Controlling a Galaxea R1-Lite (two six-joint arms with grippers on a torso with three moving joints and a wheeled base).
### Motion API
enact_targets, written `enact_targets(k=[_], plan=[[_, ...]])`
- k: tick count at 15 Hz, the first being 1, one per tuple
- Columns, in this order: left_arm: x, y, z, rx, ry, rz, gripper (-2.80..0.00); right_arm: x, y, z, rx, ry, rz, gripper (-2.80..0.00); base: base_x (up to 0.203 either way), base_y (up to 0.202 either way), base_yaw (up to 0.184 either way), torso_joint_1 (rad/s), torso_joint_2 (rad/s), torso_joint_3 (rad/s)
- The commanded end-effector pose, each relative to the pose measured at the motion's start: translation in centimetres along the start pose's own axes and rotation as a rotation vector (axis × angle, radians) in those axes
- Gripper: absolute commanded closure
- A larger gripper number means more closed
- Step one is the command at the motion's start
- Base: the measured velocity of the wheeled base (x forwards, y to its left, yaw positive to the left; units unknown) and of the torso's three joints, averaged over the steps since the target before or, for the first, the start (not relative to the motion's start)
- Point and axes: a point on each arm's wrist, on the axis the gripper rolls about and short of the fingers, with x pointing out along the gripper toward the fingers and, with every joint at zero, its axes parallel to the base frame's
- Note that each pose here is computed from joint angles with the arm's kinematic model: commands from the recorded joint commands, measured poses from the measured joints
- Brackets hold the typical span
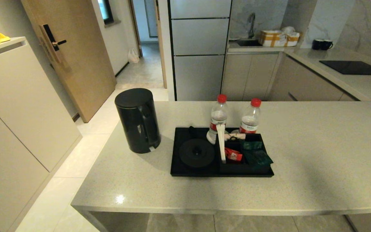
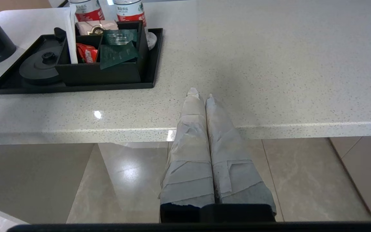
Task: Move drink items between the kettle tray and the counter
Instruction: Return the kettle to its original position
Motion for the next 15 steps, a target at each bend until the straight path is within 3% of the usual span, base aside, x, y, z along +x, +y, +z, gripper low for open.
enact_targets(k=[1, 15], plan=[[0.01, 0.0, 0.0, 0.0, 0.001, 0.0, 0.0, -0.01, 0.0, -0.01, 0.0, -0.001, 0.0, 0.0, 0.0, 0.0, 0.0, 0.0, 0.0, 0.0], [0.01, -0.02, -0.03, 0.018, 0.004, -0.006, 0.0, -0.01, 0.0, 0.0, 0.0, -0.002, 0.0, 0.0, 0.0, 0.0, 0.0, 0.0, 0.0, 0.0]])
